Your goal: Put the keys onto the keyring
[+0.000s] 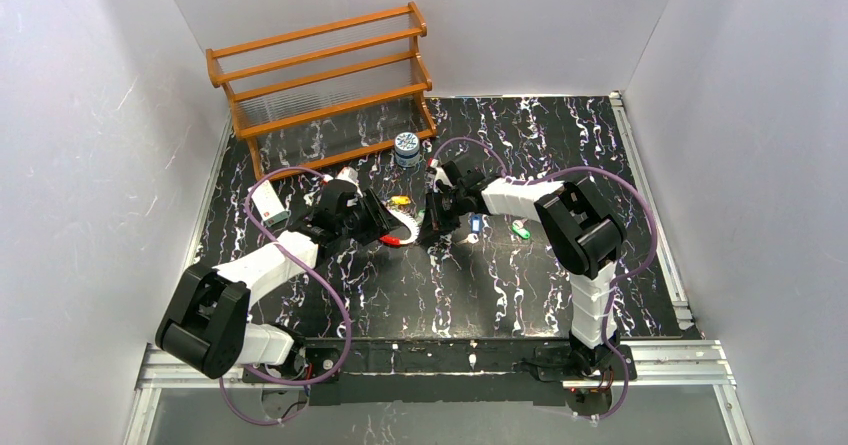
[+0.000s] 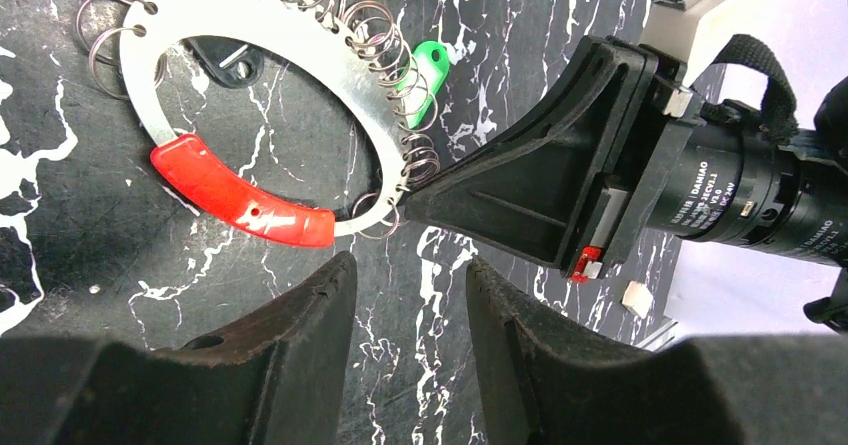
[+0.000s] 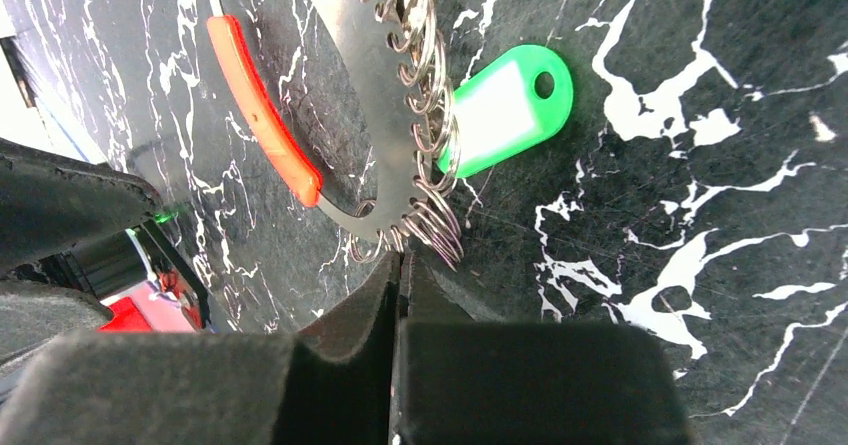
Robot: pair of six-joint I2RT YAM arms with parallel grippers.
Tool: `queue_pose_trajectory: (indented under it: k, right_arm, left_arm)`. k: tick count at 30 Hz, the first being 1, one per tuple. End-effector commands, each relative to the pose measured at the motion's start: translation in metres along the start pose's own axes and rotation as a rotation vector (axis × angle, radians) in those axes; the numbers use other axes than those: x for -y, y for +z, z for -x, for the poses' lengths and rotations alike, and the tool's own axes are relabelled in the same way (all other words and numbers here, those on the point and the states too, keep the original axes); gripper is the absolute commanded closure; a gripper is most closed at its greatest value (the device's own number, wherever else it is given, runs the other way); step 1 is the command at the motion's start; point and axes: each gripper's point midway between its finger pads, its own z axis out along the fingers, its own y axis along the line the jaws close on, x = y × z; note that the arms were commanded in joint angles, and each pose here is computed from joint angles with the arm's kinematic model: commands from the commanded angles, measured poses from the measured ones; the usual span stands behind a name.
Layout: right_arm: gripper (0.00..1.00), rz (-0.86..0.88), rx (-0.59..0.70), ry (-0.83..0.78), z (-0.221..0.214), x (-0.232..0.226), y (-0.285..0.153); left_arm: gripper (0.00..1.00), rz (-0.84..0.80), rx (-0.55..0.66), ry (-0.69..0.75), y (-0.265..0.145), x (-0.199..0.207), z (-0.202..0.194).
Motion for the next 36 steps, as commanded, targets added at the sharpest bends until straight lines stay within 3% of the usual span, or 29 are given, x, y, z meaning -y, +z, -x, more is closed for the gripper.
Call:
queue_pose_trajectory:
  k: [1, 11, 16, 20, 27, 36]
  right_arm:
    - [0.97, -0.022, 0.039, -0.064, 0.017, -0.01, -0.009]
    - [0.98, -0.246, 0.083, -0.26, 0.046, 0.011, -0.037]
    - [0.77, -0.383, 0.13, -0.315, 0.059, 0.026, -0.055]
    - [0.59, -0.37, 0.166, -0.319, 0.059, 0.017, -0.067]
    - [0.54, -0.179, 0.185, -0.19, 0.036, -0.011, -0.063]
    - [0.59, -0.008, 0.174, 0.11, 0.013, -0.015, -0.033]
  left_arm:
    - [0.58, -0.011, 0.004, 0.024, -0.006, 0.005, 0.004]
    - [0.57, 0.002, -0.006, 0.023, -0.004, 0.0, 0.001]
    - [0.57, 0.003, -0.008, 0.019, -0.004, -0.001, 0.0]
    - [0.57, 0.006, -0.009, 0.016, -0.004, -0.003, -0.001]
    - [0.57, 0.002, -0.009, -0.001, -0.004, -0.004, -0.004]
    - [0.57, -0.002, 0.004, -0.007, -0.005, -0.003, -0.002]
